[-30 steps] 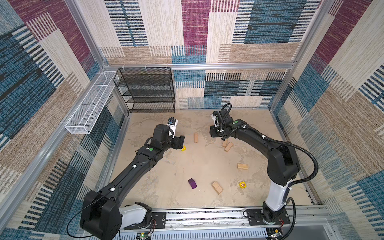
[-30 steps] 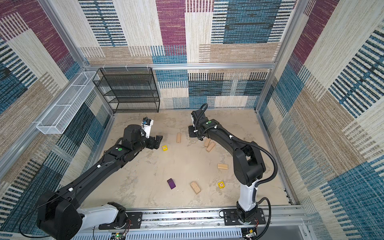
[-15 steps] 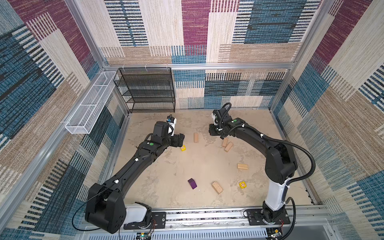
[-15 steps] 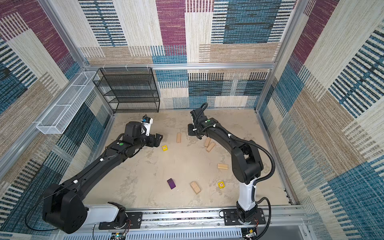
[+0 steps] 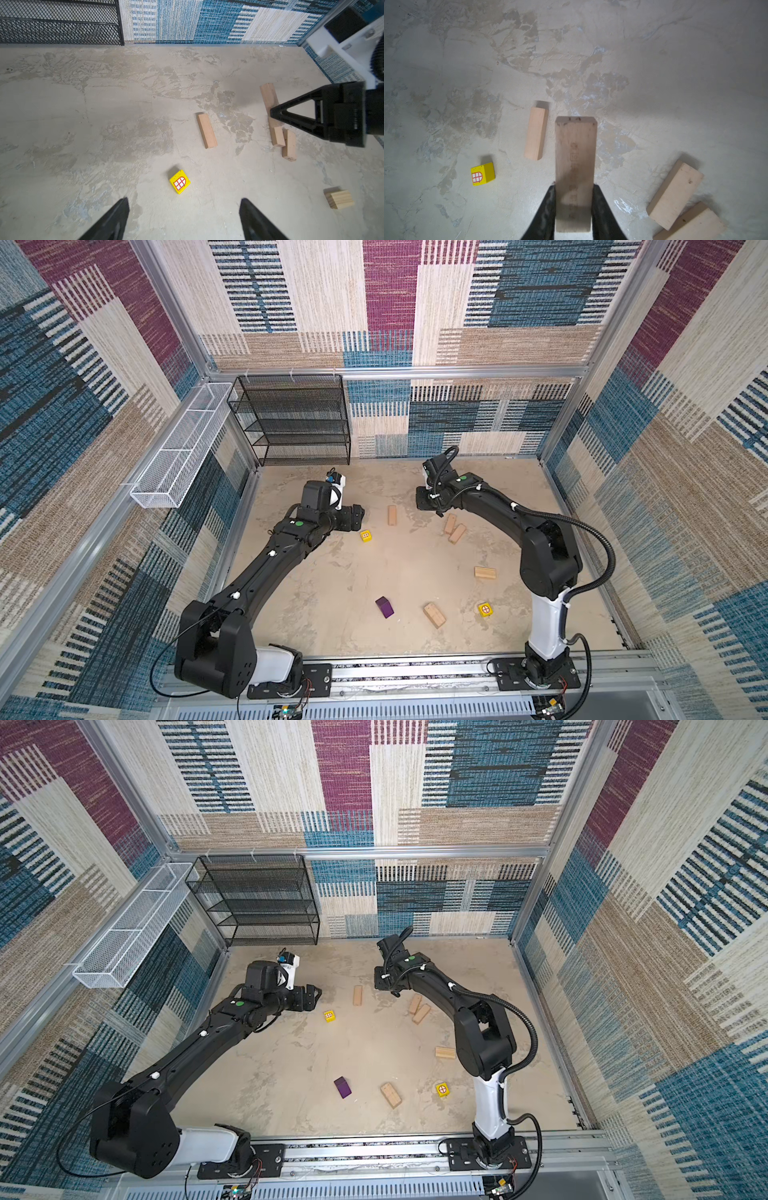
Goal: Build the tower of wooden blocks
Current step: 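Lower the held block beside the upright block with the right gripper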
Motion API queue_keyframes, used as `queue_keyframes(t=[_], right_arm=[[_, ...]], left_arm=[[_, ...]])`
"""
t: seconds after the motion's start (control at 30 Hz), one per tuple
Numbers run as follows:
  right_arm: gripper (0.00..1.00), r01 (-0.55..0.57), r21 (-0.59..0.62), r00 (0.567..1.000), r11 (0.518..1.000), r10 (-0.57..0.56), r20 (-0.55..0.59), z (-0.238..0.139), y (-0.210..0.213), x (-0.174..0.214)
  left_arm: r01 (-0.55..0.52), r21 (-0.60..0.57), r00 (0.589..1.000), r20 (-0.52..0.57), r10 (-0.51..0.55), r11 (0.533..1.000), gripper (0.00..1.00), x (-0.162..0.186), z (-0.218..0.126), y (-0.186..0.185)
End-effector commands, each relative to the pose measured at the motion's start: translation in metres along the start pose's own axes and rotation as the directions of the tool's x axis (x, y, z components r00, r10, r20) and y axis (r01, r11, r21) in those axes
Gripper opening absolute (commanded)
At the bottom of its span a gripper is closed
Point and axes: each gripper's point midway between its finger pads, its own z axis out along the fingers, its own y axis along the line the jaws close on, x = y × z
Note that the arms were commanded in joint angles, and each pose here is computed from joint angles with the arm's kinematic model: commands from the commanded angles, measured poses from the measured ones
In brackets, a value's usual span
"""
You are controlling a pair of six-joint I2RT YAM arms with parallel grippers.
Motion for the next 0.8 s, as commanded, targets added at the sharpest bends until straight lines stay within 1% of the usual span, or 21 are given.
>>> queue_keyframes(t=[0.0,0.23,0.43,0.57,0.77], right_arm=[[0.00,-0.023,-0.013,0.999,1.000,0.022,-0.034,0.010,0.003,0.004],[0.00,-0.068,-0.069,0.995,0.995,0.062,-0.077,0.038,0.015,0.010],[0.00,-0.091,-0.041,0.988,0.995,0.085,-0.129,0.066,0.007,0.031],[0.00,-0.097,-0.029,0.986,0.995,0.092,-0.138,0.070,0.001,0.041],[0.00,-0.086,-0.003,0.982,0.996,0.084,-0.169,0.078,-0.007,0.055]], left_arm=[[0.020,0.007,1.000,-0.002,-0.020,1.000,0.88,-0.002,-0.002,-0.001],[0.038,0.014,0.999,0.005,-0.038,0.999,0.87,-0.005,-0.005,0.001],[0.036,0.000,0.999,0.024,-0.036,0.999,0.87,-0.006,-0.007,0.004],[0.041,0.003,0.999,0.006,-0.041,0.999,0.87,-0.004,-0.003,0.005],[0.048,0.007,0.999,0.011,-0.048,0.999,0.87,-0.005,-0.004,0.005]])
